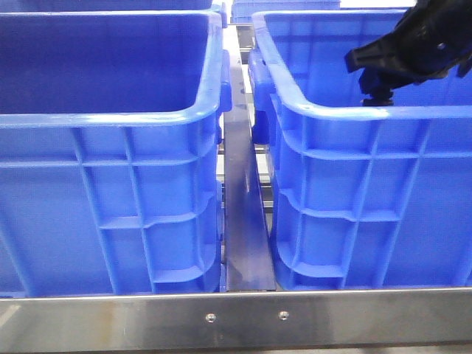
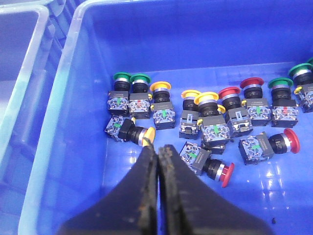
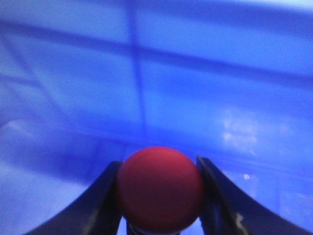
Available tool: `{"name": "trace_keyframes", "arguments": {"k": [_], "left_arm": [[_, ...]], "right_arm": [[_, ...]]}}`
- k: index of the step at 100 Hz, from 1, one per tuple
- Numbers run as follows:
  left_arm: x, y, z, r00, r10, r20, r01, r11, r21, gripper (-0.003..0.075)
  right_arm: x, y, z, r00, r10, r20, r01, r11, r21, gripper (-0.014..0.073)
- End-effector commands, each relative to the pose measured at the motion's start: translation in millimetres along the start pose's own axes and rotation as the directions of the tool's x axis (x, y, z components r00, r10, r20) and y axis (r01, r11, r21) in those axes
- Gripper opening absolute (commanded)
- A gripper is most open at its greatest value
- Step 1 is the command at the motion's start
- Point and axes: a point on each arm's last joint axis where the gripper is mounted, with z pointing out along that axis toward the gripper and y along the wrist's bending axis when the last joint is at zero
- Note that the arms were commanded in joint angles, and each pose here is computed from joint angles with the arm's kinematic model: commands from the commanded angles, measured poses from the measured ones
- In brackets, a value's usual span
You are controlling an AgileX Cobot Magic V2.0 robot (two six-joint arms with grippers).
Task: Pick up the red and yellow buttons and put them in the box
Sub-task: 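Carry the red button with the right gripper over the empty bin, then lower the red button into the bin and open the right gripper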
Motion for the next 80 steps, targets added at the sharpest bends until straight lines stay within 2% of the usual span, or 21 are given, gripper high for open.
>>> {"name": "trace_keyframes", "arguments": {"k": [1, 22, 37, 59, 80], "left_arm": [[-11.8, 0.8, -4.3, 0.997, 0.0, 0.08, -0.001, 1.0, 0.01, -0.0019], [-11.8, 0.8, -4.3, 0.997, 0.0, 0.08, -0.001, 1.0, 0.01, -0.0019], [-11.8, 0.8, -4.3, 0.997, 0.0, 0.08, -0.001, 1.0, 0.01, -0.0019], [-11.8, 0.8, -4.3, 0.997, 0.0, 0.08, -0.001, 1.0, 0.01, -0.0019], [-11.8, 0.8, -4.3, 0.997, 0.0, 0.08, -0.001, 1.0, 0.01, -0.0019]], "right_arm": [[-24.4, -5.7, -7.7, 0.997, -0.022, 0.074, 0.019, 0.999, 0.031, 0.0166], [-27.1, -9.4, -1.7, 0.997, -0.025, 0.077, 0.021, 0.999, 0.047, 0.0166], [-26.3, -20.9, -1.7, 0.997, -0.011, 0.075, 0.006, 0.998, 0.067, 0.0166], [-22.2, -25.8, 2.7, 0.997, 0.031, 0.07, -0.03, 0.999, -0.017, 0.0166], [-22.4, -23.5, 3.0, 0.996, 0.056, 0.073, -0.053, 0.998, -0.044, 0.0166]]}}
